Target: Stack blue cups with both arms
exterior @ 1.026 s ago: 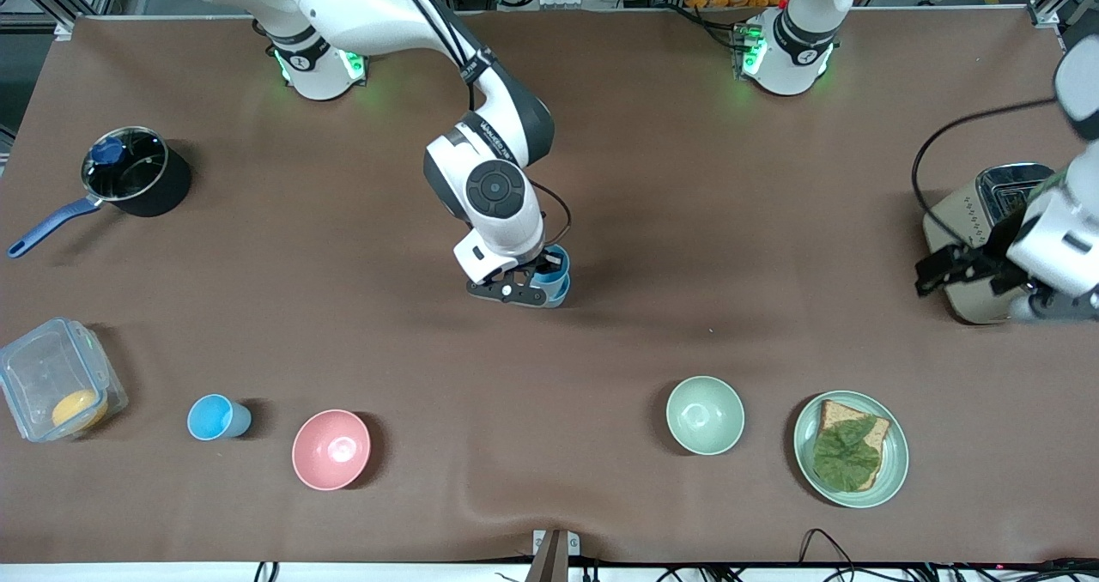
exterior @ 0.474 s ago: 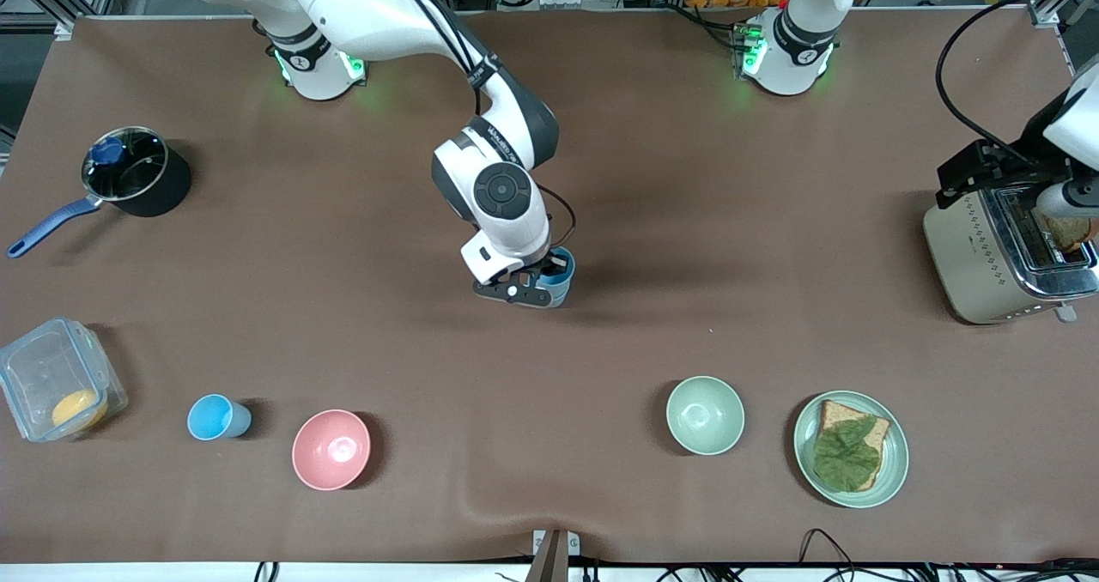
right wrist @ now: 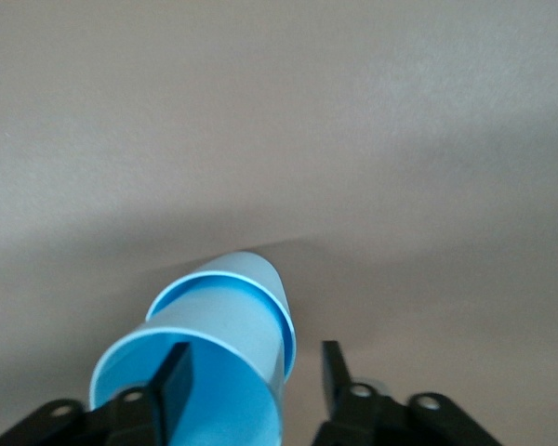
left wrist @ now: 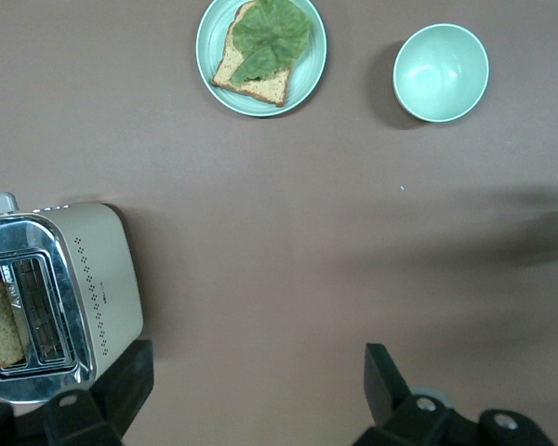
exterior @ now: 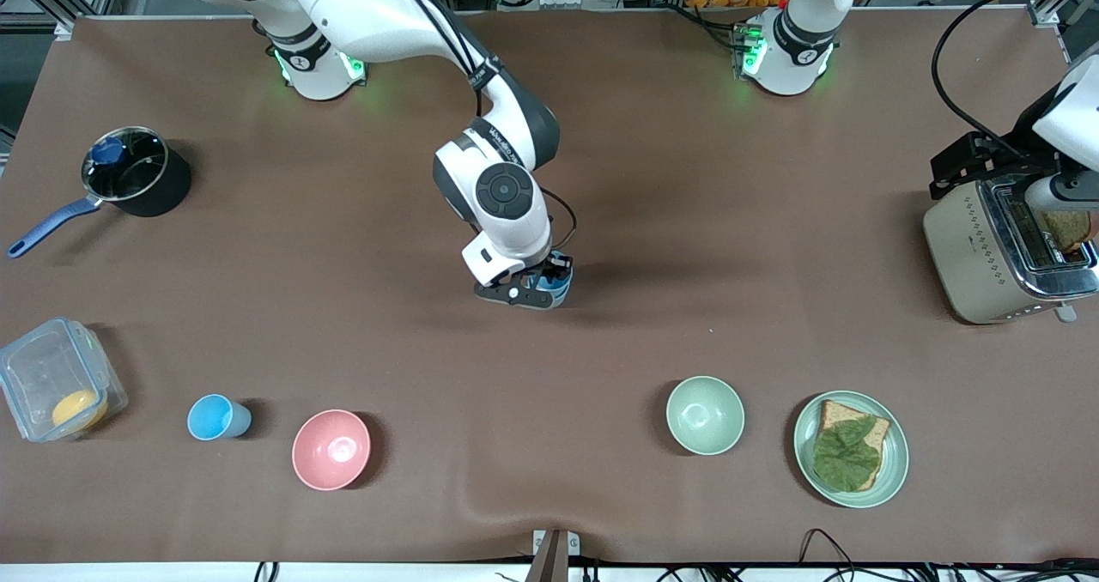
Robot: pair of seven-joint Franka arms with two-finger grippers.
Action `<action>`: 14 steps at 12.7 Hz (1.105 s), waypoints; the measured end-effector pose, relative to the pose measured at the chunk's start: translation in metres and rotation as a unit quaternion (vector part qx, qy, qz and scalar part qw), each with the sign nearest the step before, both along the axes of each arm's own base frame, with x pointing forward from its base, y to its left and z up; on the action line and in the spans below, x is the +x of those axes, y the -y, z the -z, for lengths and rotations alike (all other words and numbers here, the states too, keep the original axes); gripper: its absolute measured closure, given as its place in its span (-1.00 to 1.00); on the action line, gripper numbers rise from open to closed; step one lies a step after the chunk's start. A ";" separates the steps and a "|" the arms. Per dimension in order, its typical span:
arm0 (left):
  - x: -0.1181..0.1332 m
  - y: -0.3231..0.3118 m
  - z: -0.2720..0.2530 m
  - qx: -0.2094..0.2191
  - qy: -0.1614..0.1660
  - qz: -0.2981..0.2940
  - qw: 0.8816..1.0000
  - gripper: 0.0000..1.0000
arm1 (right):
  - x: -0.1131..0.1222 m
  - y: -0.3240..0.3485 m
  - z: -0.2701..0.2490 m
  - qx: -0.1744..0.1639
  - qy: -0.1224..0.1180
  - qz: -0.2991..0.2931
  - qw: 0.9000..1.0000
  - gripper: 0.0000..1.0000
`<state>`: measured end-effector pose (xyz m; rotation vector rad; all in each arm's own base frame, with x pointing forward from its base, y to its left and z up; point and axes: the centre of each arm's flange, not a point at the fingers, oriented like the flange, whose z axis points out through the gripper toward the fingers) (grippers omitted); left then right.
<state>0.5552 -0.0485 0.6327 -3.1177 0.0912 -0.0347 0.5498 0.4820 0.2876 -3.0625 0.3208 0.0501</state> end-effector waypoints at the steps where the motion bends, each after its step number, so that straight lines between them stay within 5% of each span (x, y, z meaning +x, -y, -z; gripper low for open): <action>1: 0.000 0.004 0.000 0.000 0.000 0.004 1.000 -1.00 | 0.007 0.006 -0.008 0.000 0.003 0.006 1.000 -0.63; 3: -0.002 0.015 0.000 0.000 0.000 0.014 1.000 -1.00 | 0.028 0.034 -0.036 0.000 0.004 0.009 1.000 -1.00; 10: -0.003 0.016 -0.003 0.000 0.002 0.015 1.000 -1.00 | 0.088 0.226 -0.161 0.001 -0.028 -0.097 0.995 -1.00; 14: -0.004 0.019 -0.003 -0.011 0.001 -0.004 1.000 -1.00 | 0.080 0.362 -0.233 0.019 -0.026 -0.148 0.988 -1.00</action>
